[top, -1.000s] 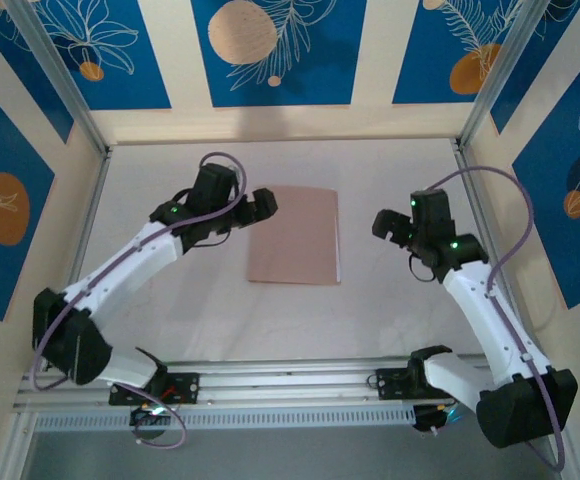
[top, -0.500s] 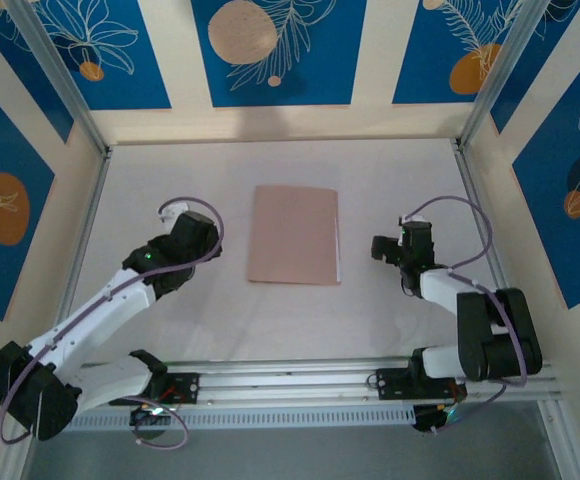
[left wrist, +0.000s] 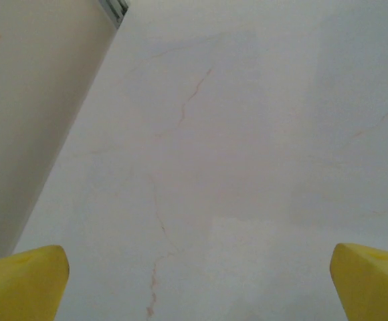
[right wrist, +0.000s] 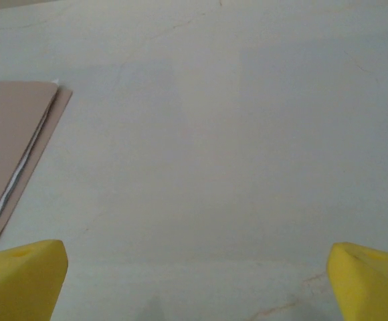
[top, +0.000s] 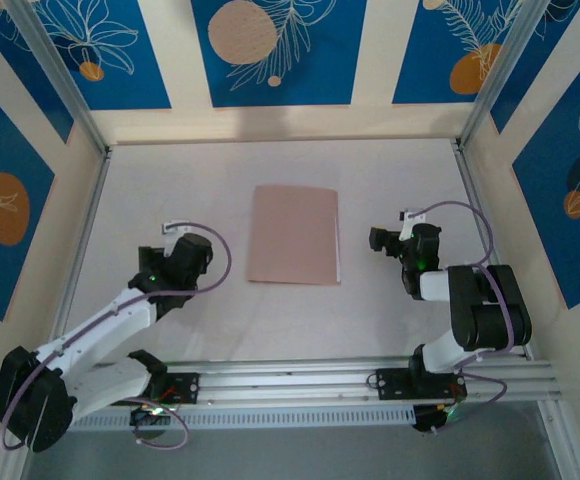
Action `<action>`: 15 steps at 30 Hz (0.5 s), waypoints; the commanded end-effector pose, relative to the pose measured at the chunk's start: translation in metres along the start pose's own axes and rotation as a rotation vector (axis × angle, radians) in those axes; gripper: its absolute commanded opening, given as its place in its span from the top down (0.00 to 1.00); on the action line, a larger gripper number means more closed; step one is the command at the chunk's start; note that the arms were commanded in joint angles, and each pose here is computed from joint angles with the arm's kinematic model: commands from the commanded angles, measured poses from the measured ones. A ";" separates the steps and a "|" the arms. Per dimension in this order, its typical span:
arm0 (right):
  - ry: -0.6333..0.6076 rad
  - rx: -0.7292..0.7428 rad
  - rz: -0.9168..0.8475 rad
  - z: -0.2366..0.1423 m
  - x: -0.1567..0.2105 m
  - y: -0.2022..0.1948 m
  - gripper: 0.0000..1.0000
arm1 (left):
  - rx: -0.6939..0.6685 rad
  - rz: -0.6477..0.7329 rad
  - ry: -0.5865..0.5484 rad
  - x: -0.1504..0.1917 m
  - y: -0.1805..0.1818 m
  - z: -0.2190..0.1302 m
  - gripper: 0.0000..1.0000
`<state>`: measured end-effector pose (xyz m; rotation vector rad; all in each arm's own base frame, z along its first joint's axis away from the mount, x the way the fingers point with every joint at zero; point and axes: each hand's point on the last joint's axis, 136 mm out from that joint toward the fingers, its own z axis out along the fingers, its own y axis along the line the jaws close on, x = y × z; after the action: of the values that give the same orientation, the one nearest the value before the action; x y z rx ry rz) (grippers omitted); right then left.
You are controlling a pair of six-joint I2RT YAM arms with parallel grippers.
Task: Put the files into the folder
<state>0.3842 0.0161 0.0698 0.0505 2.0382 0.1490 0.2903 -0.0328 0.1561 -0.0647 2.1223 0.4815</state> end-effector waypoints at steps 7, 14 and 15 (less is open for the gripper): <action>-0.092 -0.025 -0.024 0.001 -0.026 0.007 0.01 | -0.003 -0.035 -0.162 -0.005 0.014 0.052 0.00; -0.091 -0.025 -0.024 0.000 -0.026 0.007 0.01 | 0.057 -0.030 -0.192 -0.008 -0.002 0.092 0.00; -0.089 -0.025 -0.024 0.000 -0.026 0.007 0.01 | 0.066 -0.043 -0.213 -0.013 -0.003 0.096 0.00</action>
<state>0.3889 0.0170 0.0795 0.0449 1.9956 0.1514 0.3402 0.0100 0.0804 -0.0264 2.1032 0.5017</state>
